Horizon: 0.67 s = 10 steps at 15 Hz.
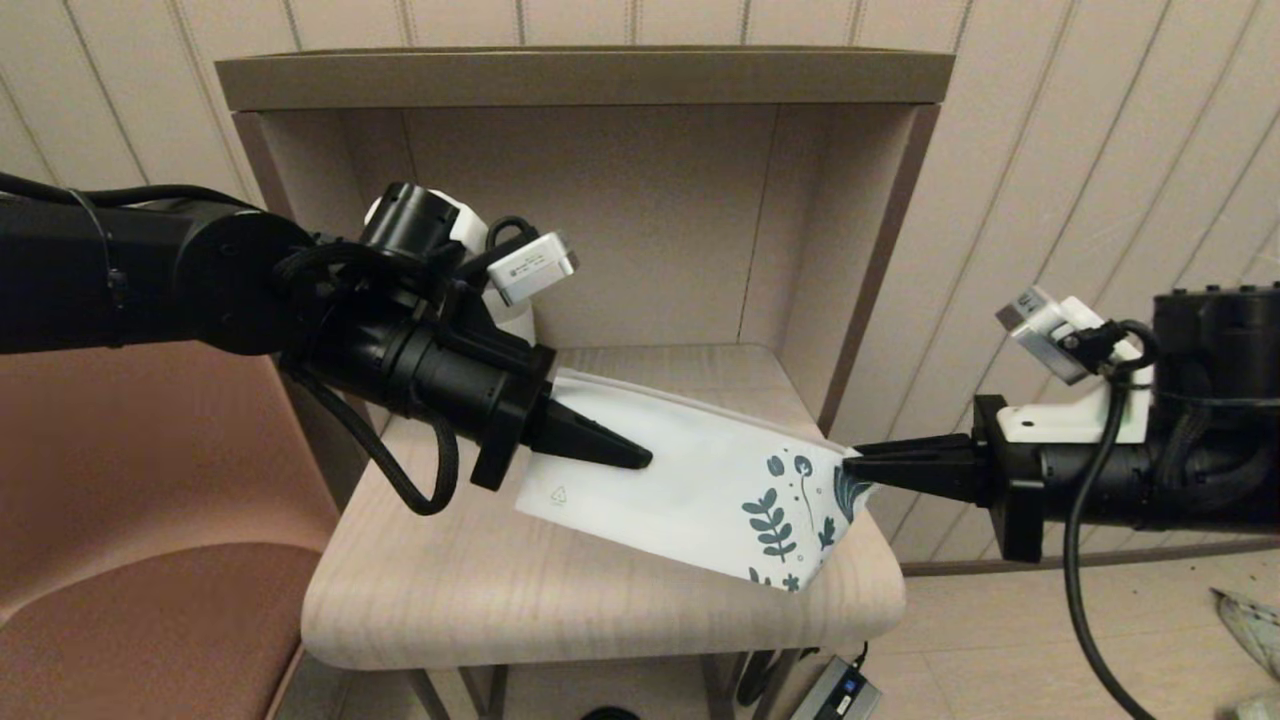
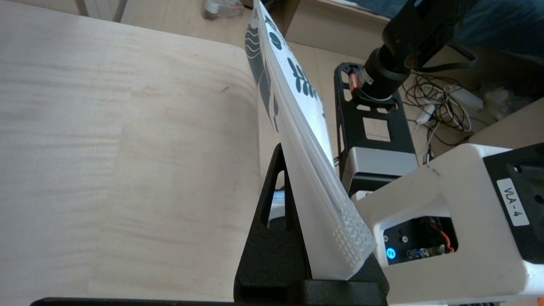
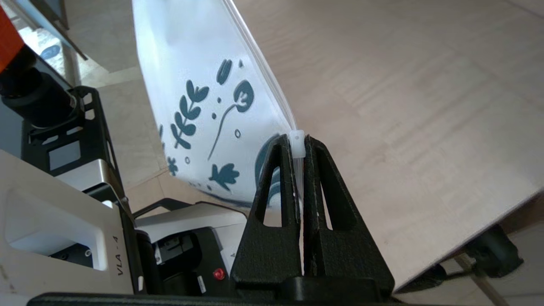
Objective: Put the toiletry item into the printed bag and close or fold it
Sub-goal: Close the strorage bag and place it on the desk
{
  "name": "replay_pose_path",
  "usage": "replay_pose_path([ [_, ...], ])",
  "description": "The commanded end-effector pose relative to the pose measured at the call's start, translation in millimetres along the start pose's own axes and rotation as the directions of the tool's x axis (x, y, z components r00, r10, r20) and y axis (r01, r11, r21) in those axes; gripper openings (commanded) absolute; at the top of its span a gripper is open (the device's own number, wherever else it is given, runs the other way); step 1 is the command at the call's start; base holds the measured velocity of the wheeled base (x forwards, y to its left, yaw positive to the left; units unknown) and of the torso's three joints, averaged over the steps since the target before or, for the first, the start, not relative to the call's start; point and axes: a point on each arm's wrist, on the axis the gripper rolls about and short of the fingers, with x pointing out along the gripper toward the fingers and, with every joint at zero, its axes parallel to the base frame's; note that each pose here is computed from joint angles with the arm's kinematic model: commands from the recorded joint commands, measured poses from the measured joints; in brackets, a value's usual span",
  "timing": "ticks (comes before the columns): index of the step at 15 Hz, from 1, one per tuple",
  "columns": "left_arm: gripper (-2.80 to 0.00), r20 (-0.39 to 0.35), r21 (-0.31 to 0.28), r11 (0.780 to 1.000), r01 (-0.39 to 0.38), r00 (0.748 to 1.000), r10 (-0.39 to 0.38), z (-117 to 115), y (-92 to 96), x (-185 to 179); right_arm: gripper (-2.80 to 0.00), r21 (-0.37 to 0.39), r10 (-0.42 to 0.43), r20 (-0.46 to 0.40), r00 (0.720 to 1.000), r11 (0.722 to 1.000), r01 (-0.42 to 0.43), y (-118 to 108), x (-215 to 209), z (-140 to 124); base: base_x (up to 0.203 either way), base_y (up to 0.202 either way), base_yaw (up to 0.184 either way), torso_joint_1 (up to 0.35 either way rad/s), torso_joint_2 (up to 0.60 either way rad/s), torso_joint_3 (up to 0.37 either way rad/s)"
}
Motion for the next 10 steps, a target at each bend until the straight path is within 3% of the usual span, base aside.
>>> replay_pose_path([
  [1,-2.80,0.001,-0.001,1.000,0.006,1.000,-0.006,-0.6,0.1,0.3,-2.80,0.005,-0.007,-0.001,1.000,1.000,0.007,-1.8,-2.1,-2.3,0.000,0.000,0.000,0.000,0.00,0.000],
  [5,-2.80,0.002,0.001,1.000,0.005,1.000,-0.005,-0.1,0.2,0.2,-2.80,0.020,-0.035,-0.007,0.999,0.999,0.035,-5.4,-7.6,-7.2,0.000,0.000,0.000,0.000,0.00,0.000],
  [10,-2.80,0.003,0.003,1.000,0.005,1.000,-0.005,0.1,3.2,1.6,-2.80,0.002,-0.021,0.013,1.000,1.000,0.021,-5.6,-2.8,5.3,0.000,0.000,0.000,0.000,0.00,0.000],
])
